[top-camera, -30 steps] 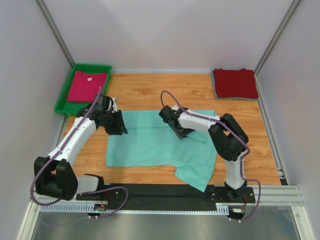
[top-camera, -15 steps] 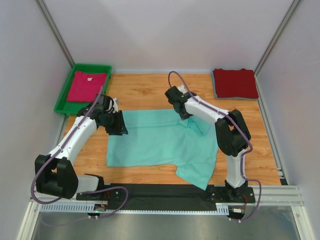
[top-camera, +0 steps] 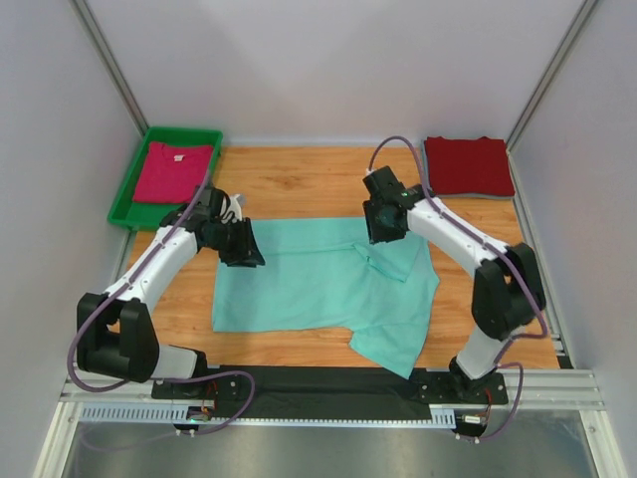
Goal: Fold and stack the t-shirts
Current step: Fold the tshirt
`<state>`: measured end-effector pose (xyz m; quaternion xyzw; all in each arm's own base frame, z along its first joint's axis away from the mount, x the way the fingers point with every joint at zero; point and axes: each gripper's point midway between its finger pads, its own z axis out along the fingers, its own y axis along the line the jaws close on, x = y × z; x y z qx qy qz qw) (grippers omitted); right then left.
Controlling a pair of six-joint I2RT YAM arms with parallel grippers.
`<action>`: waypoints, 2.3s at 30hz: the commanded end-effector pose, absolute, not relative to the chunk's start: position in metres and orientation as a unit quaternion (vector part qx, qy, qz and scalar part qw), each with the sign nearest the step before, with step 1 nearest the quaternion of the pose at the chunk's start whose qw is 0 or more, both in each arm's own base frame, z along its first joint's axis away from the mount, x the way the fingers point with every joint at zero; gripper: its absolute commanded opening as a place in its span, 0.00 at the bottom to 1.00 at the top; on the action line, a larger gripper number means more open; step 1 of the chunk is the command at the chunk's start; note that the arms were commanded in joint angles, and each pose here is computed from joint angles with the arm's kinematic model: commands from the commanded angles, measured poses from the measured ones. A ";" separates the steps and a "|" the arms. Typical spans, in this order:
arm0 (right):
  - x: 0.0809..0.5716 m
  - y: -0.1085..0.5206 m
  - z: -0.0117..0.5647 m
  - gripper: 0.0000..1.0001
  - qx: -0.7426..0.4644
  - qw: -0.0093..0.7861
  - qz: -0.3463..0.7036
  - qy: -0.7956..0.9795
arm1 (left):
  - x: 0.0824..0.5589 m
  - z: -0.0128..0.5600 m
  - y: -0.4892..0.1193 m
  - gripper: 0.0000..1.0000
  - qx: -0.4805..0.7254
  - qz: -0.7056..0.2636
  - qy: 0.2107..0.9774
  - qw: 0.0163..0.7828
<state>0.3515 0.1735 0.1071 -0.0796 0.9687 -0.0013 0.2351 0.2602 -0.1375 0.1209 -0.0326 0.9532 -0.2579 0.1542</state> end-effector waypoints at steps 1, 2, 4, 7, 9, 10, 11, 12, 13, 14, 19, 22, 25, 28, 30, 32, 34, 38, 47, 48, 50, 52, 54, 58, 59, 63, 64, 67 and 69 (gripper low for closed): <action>0.322 0.217 0.143 0.39 -0.064 0.268 0.172 0.946 | 0.268 0.130 -0.153 0.39 -0.019 -0.302 0.938 0.170; 0.317 0.223 0.133 0.37 -0.066 0.262 0.194 0.943 | 0.268 0.128 -0.154 0.39 -0.020 -0.304 0.938 0.168; 0.310 0.230 0.123 0.37 -0.071 0.239 0.212 0.945 | 0.267 0.124 -0.157 0.39 -0.020 -0.309 0.937 0.160; 0.303 0.241 0.101 0.39 -0.069 0.200 0.233 0.949 | 0.263 0.121 -0.164 0.39 -0.011 -0.317 0.937 0.148; 0.305 0.246 0.092 0.37 -0.065 0.193 0.243 0.948 | 0.264 0.120 -0.171 0.38 -0.003 -0.322 0.936 0.145; 0.306 0.248 0.090 0.36 -0.065 0.190 0.243 0.949 | 0.262 0.123 -0.179 0.38 0.008 -0.325 0.935 0.143; 0.308 0.247 0.082 0.31 -0.064 0.183 0.239 0.952 | 0.262 0.123 -0.183 0.38 0.012 -0.326 0.935 0.141; 0.309 0.247 0.080 0.22 -0.064 0.184 0.235 0.952 | 0.262 0.122 -0.186 0.38 0.016 -0.326 0.936 0.135; 0.311 0.247 0.077 0.20 -0.064 0.183 0.233 0.953 | 0.262 0.123 -0.188 0.38 0.018 -0.325 0.936 0.134; 0.313 0.245 0.072 0.20 -0.060 0.185 0.224 0.955 | 0.263 0.126 -0.190 0.37 0.020 -0.326 0.935 0.136; 0.314 0.233 0.058 0.26 -0.045 0.193 0.192 0.961 | 0.261 0.128 -0.185 0.38 0.025 -0.314 0.938 0.145; 0.322 0.222 0.052 0.29 -0.041 0.220 0.164 0.961 | 0.256 0.126 -0.181 0.38 0.027 -0.303 0.943 0.138; 0.328 0.218 0.048 0.31 -0.039 0.241 0.154 0.957 | 0.251 0.127 -0.180 0.38 0.027 -0.303 0.943 0.134; 0.342 0.208 0.053 0.31 -0.025 0.282 0.130 0.950 | 0.246 0.131 -0.177 0.38 0.028 -0.301 0.944 0.135; 0.345 0.202 0.054 0.32 -0.021 0.296 0.117 0.948 | 0.242 0.133 -0.175 0.38 0.031 -0.297 0.945 0.134; 0.349 0.200 0.057 0.33 -0.021 0.310 0.111 0.944 | 0.241 0.133 -0.173 0.38 0.036 -0.293 0.946 0.137; 0.351 0.201 0.055 0.35 -0.021 0.312 0.111 0.943 | 0.238 0.133 -0.172 0.38 0.038 -0.291 0.946 0.139; 0.357 0.203 0.052 0.37 -0.015 0.320 0.115 0.940 | 0.236 0.134 -0.171 0.38 0.039 -0.292 0.945 0.142; 0.367 0.209 0.048 0.38 -0.015 0.326 0.118 0.938 | 0.236 0.130 -0.171 0.38 0.041 -0.292 0.945 0.142; 0.367 0.212 0.046 0.38 -0.016 0.323 0.123 0.938 | 0.237 0.130 -0.171 0.38 0.041 -0.292 0.945 0.142; 0.362 0.219 0.046 0.37 -0.010 0.312 0.147 0.939 | 0.238 0.131 -0.171 0.38 0.041 -0.291 0.945 0.143; 0.357 0.223 0.053 0.35 0.003 0.313 0.168 0.935 | 0.240 0.133 -0.172 0.38 0.042 -0.292 0.945 0.144; 0.348 0.230 0.055 0.34 0.018 0.302 0.197 0.933 | 0.240 0.131 -0.172 0.38 0.039 -0.291 0.946 0.141; 0.341 0.237 0.066 0.33 0.048 0.296 0.237 0.924 | 0.236 0.128 -0.174 0.38 0.027 -0.299 0.945 0.131; 0.342 0.239 0.067 0.32 0.053 0.299 0.244 0.921 | 0.236 0.128 -0.176 0.38 0.021 -0.304 0.943 0.129; 0.339 0.238 0.054 0.37 0.070 0.291 0.248 0.921 | 0.228 0.127 -0.178 0.38 0.008 -0.316 0.941 0.122; 0.333 0.237 0.044 0.38 0.073 0.283 0.250 0.923 | 0.224 0.124 -0.177 0.38 0.006 -0.316 0.941 0.117; 0.337 0.245 0.043 0.40 0.084 0.294 0.281 0.910 | 0.216 0.124 -0.174 0.38 0.001 -0.314 0.942 0.116; 0.335 0.246 0.038 0.42 0.087 0.302 0.295 0.902 | 0.209 0.126 -0.172 0.38 0.000 -0.313 0.943 0.114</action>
